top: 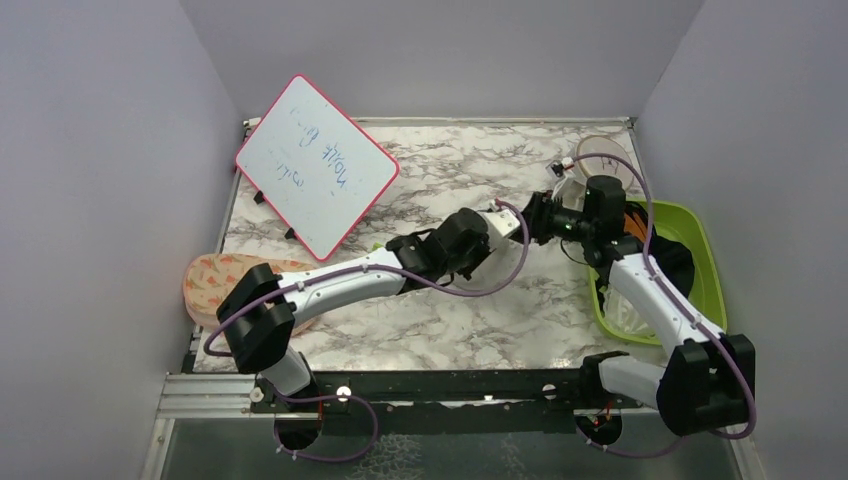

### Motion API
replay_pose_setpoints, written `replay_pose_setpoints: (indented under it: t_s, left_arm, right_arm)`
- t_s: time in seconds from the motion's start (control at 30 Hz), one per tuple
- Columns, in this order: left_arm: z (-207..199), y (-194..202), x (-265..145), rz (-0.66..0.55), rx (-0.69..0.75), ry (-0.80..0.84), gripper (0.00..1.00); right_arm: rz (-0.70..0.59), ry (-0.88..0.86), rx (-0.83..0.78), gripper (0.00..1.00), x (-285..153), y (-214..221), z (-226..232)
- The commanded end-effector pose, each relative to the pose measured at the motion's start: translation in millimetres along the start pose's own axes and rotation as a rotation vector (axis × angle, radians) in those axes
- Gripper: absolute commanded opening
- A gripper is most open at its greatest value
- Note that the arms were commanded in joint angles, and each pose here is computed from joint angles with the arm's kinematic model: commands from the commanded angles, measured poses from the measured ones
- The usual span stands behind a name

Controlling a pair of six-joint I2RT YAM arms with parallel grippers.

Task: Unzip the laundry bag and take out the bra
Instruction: Adjust the laundry bag at the center of the board.

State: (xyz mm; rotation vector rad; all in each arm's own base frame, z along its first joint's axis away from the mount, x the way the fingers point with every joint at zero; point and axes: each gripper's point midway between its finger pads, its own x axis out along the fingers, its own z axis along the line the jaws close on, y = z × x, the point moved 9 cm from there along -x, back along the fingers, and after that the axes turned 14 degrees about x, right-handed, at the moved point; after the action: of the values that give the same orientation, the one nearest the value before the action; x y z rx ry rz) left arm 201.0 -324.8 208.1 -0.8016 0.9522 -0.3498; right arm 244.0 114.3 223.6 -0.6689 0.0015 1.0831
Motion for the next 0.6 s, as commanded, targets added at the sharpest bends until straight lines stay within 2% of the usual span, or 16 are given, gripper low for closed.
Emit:
replay_pose_setpoints:
  t_s: [0.0,0.1,0.27,0.43,0.57]
  left_arm:
    - [14.8,0.2,-18.0,-0.118,-0.089,0.140,0.00]
    - [25.6,8.0,-22.3,-0.146,-0.143,0.200,0.00]
    - [32.0,11.4,-27.5,-0.207,-0.193,0.283,0.00]
    - [31.0,10.3,-28.5,-0.242,-0.201,0.332,0.00]
    - [30.4,9.5,-28.7,-0.245,-0.213,0.358,0.00]
  right_arm:
    - [-0.108,-0.068,-0.221,0.50,-5.1,-5.9,6.7]
    - [-0.137,-0.180,-0.327,0.50,-10.9,5.6,12.4]
    - [-0.097,-0.421,-0.531,0.49,-15.3,35.5,9.8]
    - [-0.240,-0.471,-0.674,0.54,-22.0,50.7,6.3]
    - [-0.147,-0.522,-0.759,0.51,-16.0,54.2,1.8]
